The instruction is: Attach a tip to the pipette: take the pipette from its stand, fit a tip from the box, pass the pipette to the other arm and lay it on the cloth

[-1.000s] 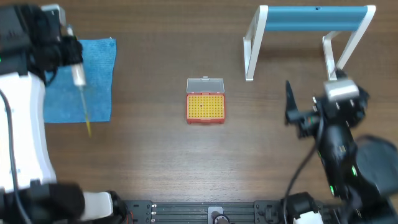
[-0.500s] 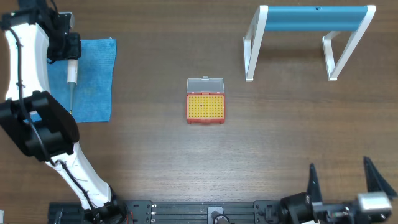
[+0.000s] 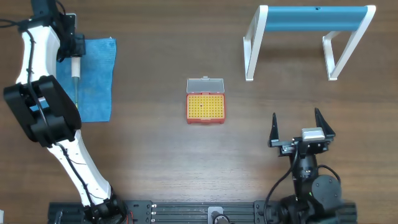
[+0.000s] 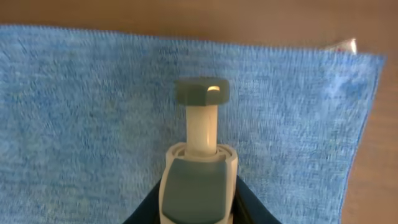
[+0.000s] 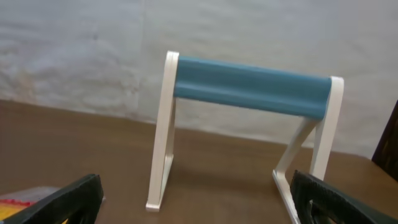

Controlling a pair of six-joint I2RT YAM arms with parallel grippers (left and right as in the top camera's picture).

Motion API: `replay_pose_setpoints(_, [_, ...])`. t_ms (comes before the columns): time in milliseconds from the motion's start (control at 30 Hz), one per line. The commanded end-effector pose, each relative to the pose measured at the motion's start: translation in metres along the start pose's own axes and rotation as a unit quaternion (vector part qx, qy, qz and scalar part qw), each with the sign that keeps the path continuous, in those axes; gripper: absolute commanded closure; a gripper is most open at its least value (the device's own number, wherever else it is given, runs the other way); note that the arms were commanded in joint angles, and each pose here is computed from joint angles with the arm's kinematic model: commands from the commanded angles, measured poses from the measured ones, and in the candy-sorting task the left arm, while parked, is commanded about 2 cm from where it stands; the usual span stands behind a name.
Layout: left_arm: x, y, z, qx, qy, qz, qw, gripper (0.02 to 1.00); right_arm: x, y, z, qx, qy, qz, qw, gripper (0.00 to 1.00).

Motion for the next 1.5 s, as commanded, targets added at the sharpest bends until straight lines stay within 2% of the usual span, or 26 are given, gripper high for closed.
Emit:
replay_pose_setpoints(33, [0.008, -0.002, -0.008, -0.021, -0.019, 0.016, 0.999, 0.991, -0.031, 0.008, -0.01, 0.005, -0.007, -0.007, 1.0, 0.009])
replay_pose_setpoints(300, [-0.002, -0.005, -0.028, -0.031, 0.013, 0.018, 0.999, 0.991, -0.063, 0.013, -0.012, 0.014, 0.051, 0.004, 0.999, 0.007])
replay_pose_setpoints(467, [-0.007, -0.006, -0.039, -0.034, 0.029, 0.019, 0.999, 0.989, -0.065, 0.013, -0.012, 0.013, 0.057, 0.051, 0.997, 0.007])
replay_pose_setpoints(533, [-0.009, -0.006, -0.043, -0.034, 0.033, 0.019, 0.999, 0.98, -0.065, 0.012, -0.012, 0.013, 0.057, 0.054, 0.997, 0.007])
replay_pose_setpoints(667, [-0.015, -0.007, -0.055, -0.037, 0.05, 0.02, 0.998, 0.928, -0.065, 0.013, -0.012, 0.014, 0.056, 0.054, 0.997, 0.007])
replay_pose_setpoints(733, [-0.016, -0.007, -0.056, -0.037, 0.051, 0.02, 0.998, 0.864, -0.065, 0.013, -0.012, 0.013, 0.056, 0.053, 0.997, 0.007])
replay_pose_setpoints(767, [-0.016, -0.007, -0.056, -0.037, 0.051, 0.019, 0.998, 0.744, -0.065, 0.013, -0.012, 0.013, 0.056, 0.053, 0.997, 0.007])
replay_pose_setpoints(800, [-0.016, -0.007, -0.056, -0.037, 0.051, 0.019, 0.998, 0.408, -0.065, 0.013, -0.012, 0.013, 0.056, 0.053, 0.997, 0.007])
replay_pose_setpoints(833, [-0.016, -0.007, -0.056, -0.037, 0.051, 0.019, 0.998, 0.246, -0.065, 0.013, -0.012, 0.013, 0.056, 0.053, 0.997, 0.007])
replay_pose_setpoints(867, [-0.016, -0.007, -0.056, -0.037, 0.051, 0.02, 0.998, 0.139, -0.065, 0.013, -0.012, 0.013, 0.056, 0.053, 0.997, 0.007])
replay_pose_setpoints(900, [-0.016, -0.007, -0.056, -0.037, 0.052, 0.02, 0.998, 0.075, -0.065, 0.013, -0.012, 0.013, 0.056, 0.053, 0.997, 0.007])
replay_pose_setpoints(933, [-0.016, -0.007, -0.056, -0.038, 0.052, 0.02, 0.998, 0.051, -0.065, 0.013, -0.012, 0.013, 0.056, 0.053, 0.997, 0.007])
replay_pose_setpoints(1033, [-0.015, -0.007, -0.052, -0.037, 0.05, 0.019, 0.998, 0.02, -0.065, 0.013, -0.012, 0.014, 0.056, 0.053, 0.997, 0.009])
replay_pose_setpoints(1133, [0.005, -0.007, -0.019, -0.032, 0.015, 0.014, 0.999, 0.02, -0.065, 0.013, -0.012, 0.014, 0.056, 0.053, 0.997, 0.007])
replay_pose_setpoints(1267, [0.039, -0.001, 0.061, -0.015, -0.039, -0.011, 0.999, 0.02, -0.065, 0.013, -0.012, 0.014, 0.056, 0.053, 0.997, 0.007])
replay_pose_setpoints(1367, [0.047, -0.001, 0.147, 0.003, -0.099, -0.021, 0.995, 0.02, -0.065, 0.013, -0.012, 0.014, 0.056, 0.053, 0.997, 0.007])
replay_pose_setpoints(1500, [0.029, -0.005, 0.263, 0.023, -0.201, -0.02, 0.979, 0.02, -0.065, 0.013, -0.012, 0.014, 0.056, 0.053, 0.997, 0.007])
Point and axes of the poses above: each gripper's point midway between its finger pads, its own z axis back along the fingers, its own y axis along the line the jaws close on, x = y × z, the point moved 9 cm from there along z, back along the fingers
